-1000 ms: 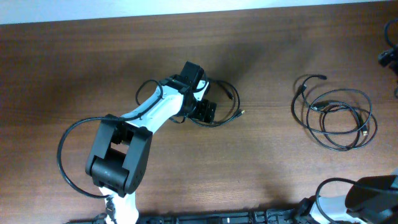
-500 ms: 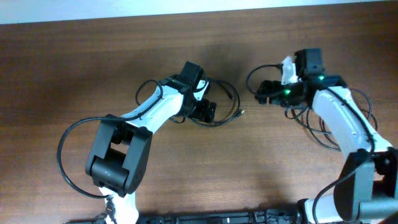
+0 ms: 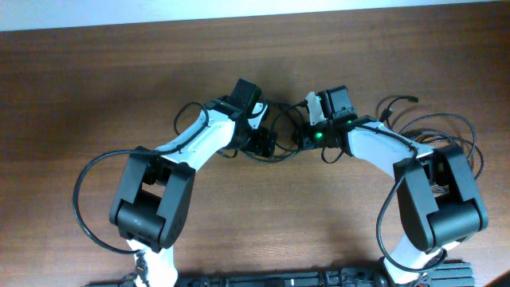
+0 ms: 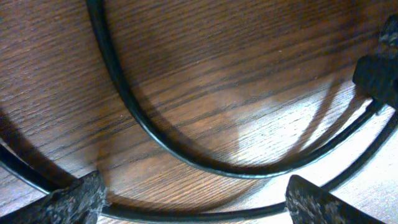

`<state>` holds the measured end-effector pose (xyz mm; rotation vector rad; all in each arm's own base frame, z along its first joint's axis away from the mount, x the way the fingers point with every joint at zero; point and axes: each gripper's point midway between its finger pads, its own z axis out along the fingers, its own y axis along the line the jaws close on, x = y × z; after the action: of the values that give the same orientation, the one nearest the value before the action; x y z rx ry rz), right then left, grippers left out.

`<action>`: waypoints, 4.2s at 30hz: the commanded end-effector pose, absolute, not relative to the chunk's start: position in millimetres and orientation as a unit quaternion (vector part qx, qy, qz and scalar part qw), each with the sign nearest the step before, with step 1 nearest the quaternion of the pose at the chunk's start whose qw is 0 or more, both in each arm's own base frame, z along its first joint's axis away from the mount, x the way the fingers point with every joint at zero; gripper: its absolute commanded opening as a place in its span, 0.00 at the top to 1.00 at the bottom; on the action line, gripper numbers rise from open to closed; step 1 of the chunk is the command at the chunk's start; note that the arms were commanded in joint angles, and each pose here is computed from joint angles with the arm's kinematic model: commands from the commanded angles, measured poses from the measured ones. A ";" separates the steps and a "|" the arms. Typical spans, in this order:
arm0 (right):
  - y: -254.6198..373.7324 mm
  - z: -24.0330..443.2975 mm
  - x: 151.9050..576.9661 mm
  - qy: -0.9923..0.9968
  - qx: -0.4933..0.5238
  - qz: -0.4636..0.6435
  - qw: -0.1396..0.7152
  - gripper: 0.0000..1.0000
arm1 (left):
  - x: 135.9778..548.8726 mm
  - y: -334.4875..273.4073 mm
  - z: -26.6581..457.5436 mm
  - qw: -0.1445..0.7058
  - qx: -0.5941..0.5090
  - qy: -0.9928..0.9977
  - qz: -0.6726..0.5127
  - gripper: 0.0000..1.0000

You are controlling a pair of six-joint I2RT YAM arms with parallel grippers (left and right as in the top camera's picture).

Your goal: Untangle cables

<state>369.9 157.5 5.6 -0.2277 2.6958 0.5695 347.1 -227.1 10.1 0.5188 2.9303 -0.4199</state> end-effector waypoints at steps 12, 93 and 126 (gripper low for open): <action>151.6 -25.4 343.0 0.972 -0.063 0.187 0.125 0.87 | 330.3 -215.1 -20.5 0.023 0.161 0.979 -0.121 0.06; 85.8 -13.0 295.6 0.999 0.013 0.025 -0.017 0.40 | 339.5 -126.5 -8.9 0.046 0.027 0.998 -0.031 0.01; 76.9 -48.7 272.9 1.000 0.024 0.018 -0.010 0.01 | 329.2 -127.7 -25.7 0.025 0.027 0.999 -0.030 0.01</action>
<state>314.9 74.9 -6.4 0.0646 2.9882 0.0141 352.2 -126.8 -0.6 0.0759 2.9858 -0.0495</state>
